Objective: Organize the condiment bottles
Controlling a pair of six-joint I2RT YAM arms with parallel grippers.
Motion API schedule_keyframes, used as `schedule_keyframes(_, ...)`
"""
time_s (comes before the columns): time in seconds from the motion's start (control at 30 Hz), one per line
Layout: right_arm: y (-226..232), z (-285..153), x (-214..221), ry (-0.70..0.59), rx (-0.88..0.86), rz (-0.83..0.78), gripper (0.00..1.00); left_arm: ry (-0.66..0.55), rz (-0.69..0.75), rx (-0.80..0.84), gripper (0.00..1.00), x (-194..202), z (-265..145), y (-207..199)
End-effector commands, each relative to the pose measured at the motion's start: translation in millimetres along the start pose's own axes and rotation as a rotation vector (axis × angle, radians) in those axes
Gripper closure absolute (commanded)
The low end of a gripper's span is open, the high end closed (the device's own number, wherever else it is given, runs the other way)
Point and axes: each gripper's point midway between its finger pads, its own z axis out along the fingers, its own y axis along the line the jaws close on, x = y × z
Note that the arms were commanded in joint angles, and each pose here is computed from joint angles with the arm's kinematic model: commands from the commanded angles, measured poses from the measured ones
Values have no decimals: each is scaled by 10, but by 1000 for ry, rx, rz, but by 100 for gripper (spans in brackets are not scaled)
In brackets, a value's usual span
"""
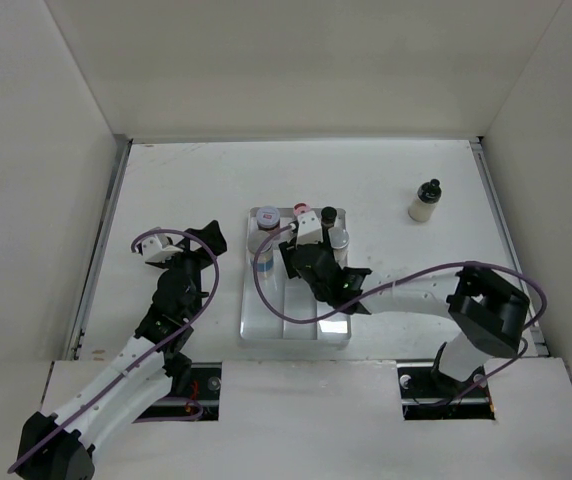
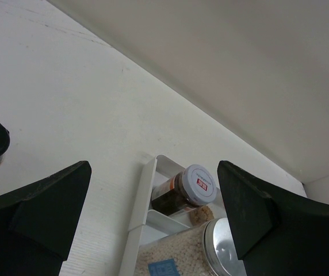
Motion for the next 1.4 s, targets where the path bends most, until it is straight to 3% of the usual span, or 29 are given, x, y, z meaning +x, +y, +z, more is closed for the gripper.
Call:
schedule_keyframes(0.0, -21, 81, -196, -77, 18, 117, 40, -17, -28, 26, 7, -62, -1, -61)
schedule_keyframes(0.07, -15, 110, -138, -64, 15, 115, 38, -19, -30, 27, 7, -66, -7, -68)
schedule_keyframes(0.3, -67, -13, -412, -117, 10, 152, 10, -17, -28, 26, 7, -61, -3, -68)
schedule_keyframes(0.67, -406, -836, -1384, -313, -81, 318, 9, -7, -26, 28, 7, -30, 4, -83)
schedule_keyframes(0.8, -1099, -817, -1523, -367, 49, 385, 12, -7, -25, 26, 7, -25, 5, -77)
schedule_keyframes(0.9, -1868, -642, -1401, -348, 275, 403, 12, -11, -31, 33, 7, -47, -9, -96)
schedule_keyframes(1.07, -3164, -511, -987, -252, 671, 443, 0, -13, -31, 32, 7, -55, -8, -88)
schedule_keyframes(1.2, -3613, -256, -701, -136, 724, 475, 0, -11, -30, 31, 7, -45, -9, -88)
schedule_keyframes(1.37, -3760, 205, -341, -14, 668, 527, 0, -7, -30, 35, 7, -30, -13, -104)
